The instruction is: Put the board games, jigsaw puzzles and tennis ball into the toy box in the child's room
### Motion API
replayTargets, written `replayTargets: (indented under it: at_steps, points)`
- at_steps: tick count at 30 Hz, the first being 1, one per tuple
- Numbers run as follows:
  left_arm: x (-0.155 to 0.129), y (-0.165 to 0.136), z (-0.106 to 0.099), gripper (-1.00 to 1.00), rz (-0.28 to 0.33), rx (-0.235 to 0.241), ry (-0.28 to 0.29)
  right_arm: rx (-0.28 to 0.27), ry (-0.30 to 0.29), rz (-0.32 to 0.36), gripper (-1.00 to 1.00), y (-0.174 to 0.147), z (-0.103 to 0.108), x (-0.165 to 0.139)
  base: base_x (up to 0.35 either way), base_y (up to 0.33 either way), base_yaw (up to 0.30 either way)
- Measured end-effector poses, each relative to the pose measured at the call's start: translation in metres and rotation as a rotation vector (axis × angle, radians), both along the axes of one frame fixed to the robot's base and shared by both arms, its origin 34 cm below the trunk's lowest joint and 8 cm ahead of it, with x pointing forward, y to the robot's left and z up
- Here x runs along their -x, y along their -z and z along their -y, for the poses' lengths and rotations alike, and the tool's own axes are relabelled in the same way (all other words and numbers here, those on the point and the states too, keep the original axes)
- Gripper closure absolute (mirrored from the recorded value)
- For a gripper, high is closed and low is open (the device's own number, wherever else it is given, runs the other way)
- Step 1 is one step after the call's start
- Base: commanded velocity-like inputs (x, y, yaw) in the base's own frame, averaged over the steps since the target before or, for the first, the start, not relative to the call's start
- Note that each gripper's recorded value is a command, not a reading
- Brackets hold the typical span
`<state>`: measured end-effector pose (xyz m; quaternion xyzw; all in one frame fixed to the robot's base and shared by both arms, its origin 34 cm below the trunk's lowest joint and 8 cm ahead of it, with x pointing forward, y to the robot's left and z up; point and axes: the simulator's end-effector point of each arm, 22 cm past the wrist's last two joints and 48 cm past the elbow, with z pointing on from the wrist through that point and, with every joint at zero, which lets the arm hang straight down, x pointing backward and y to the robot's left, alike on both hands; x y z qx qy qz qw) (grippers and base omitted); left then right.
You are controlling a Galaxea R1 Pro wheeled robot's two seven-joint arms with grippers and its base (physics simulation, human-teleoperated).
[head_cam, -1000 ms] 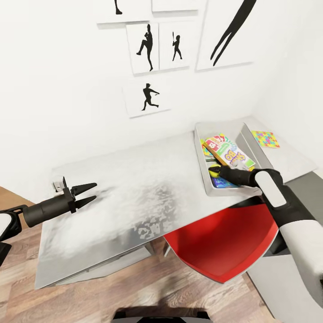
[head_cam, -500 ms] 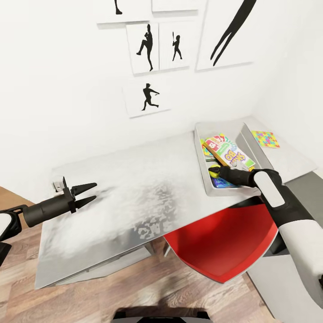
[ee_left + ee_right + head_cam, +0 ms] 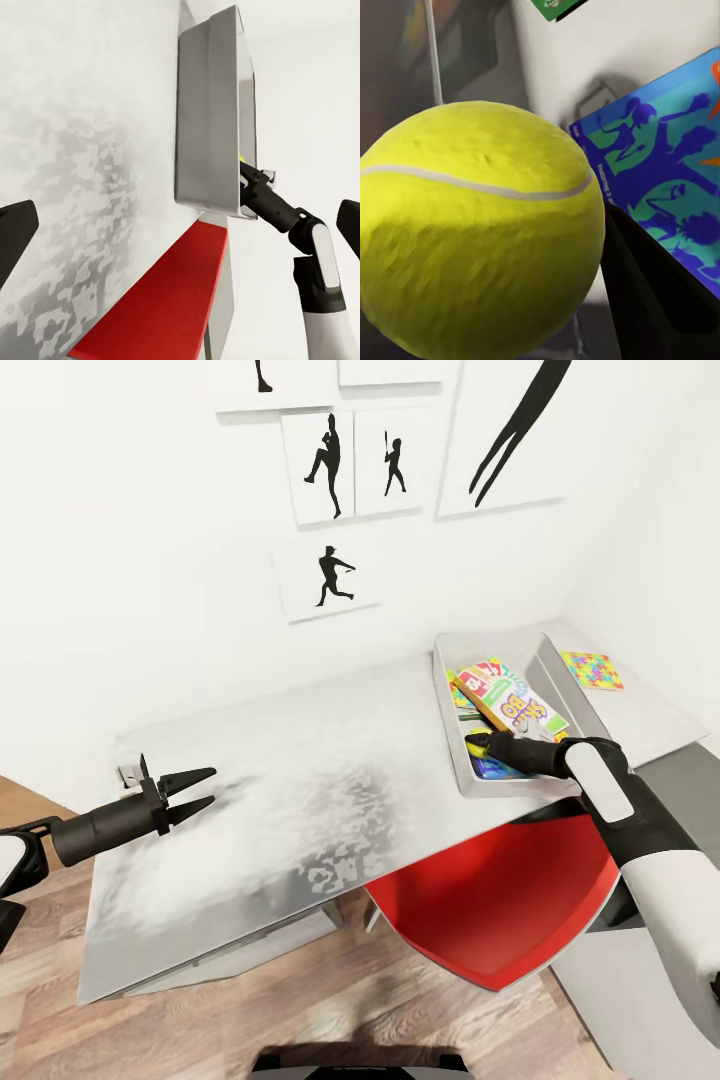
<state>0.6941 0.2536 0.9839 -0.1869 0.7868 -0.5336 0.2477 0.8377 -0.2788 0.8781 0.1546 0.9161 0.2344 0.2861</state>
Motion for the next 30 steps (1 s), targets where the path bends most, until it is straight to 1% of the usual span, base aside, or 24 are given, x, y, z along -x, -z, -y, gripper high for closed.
replayTargets:
  at_steps: [1, 2, 30]
  points:
    - [0.0, 0.0, 0.0, -1.0, 0.0, 0.0, 0.0, 0.0, 0.0, 0.0, 1.0, 0.0, 0.0, 0.0, 0.0, 0.0, 0.0]
    - [0.0001, 0.0, 0.0, -1.0, 0.0, 0.0, 0.0, 0.0, 0.0, 0.0, -1.0, 0.0, 0.0, 0.0, 0.0, 0.0, 0.0]
    - [0.0003, -0.0004, 0.0004, -1.0, 0.0, 0.0, 0.001, -0.001, -0.002, 0.009, -1.0, -0.0042, -0.0015, -0.002, 0.0, 0.0, 0.0]
